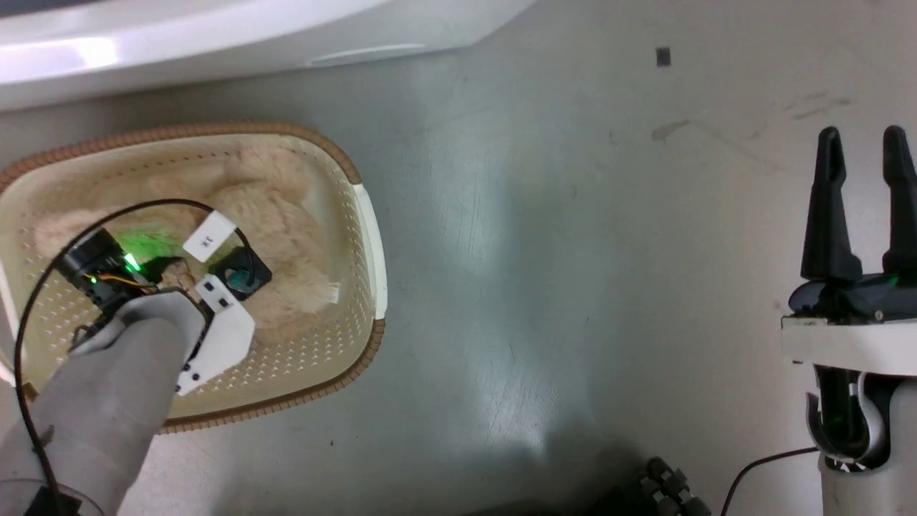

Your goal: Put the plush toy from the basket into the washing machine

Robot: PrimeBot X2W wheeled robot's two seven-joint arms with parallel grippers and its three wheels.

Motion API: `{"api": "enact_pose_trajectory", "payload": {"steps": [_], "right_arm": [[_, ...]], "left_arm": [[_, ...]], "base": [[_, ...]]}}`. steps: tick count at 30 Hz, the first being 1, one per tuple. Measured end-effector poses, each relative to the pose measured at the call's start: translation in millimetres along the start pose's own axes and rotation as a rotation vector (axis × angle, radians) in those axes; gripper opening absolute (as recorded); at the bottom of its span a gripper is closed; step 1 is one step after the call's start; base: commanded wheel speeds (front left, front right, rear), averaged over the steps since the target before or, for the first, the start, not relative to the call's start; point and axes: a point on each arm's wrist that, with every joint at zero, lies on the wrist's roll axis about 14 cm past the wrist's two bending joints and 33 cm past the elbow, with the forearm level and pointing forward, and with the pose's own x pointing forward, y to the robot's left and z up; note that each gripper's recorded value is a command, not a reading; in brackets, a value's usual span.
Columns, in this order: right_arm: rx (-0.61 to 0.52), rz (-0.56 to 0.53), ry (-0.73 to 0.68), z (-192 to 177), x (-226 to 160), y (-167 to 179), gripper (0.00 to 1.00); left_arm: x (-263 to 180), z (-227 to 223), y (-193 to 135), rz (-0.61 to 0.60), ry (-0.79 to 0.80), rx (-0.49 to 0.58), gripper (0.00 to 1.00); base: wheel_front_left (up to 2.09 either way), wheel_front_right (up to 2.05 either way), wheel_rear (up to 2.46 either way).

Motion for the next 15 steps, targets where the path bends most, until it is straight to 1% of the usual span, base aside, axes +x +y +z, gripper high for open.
{"api": "enact_pose_trajectory", "payload": {"steps": [12, 13, 14, 15], "right_arm": [[-0.005, -0.022, 0.019, -25, 14, -9, 1.00], [-0.006, -0.024, 0.020, -26, 15, -10, 1.00], [-0.007, -0.026, 0.021, -28, 15, -11, 1.00], [-0.006, -0.028, 0.025, -30, 15, -11, 1.00]], "left_arm": [[36, -15, 2, -0.059, 0.027, 0.063, 1.00], [38, -17, 2, -0.063, 0.034, 0.068, 0.46], [40, -18, 1, -0.071, 0.039, 0.075, 0.00], [42, -20, 0, -0.079, 0.047, 0.080, 0.00]], "base": [[0.00, 0.00, 0.00], [0.00, 0.00, 0.00], [0.00, 0.00, 0.00], [0.00, 0.00, 0.00]]}}
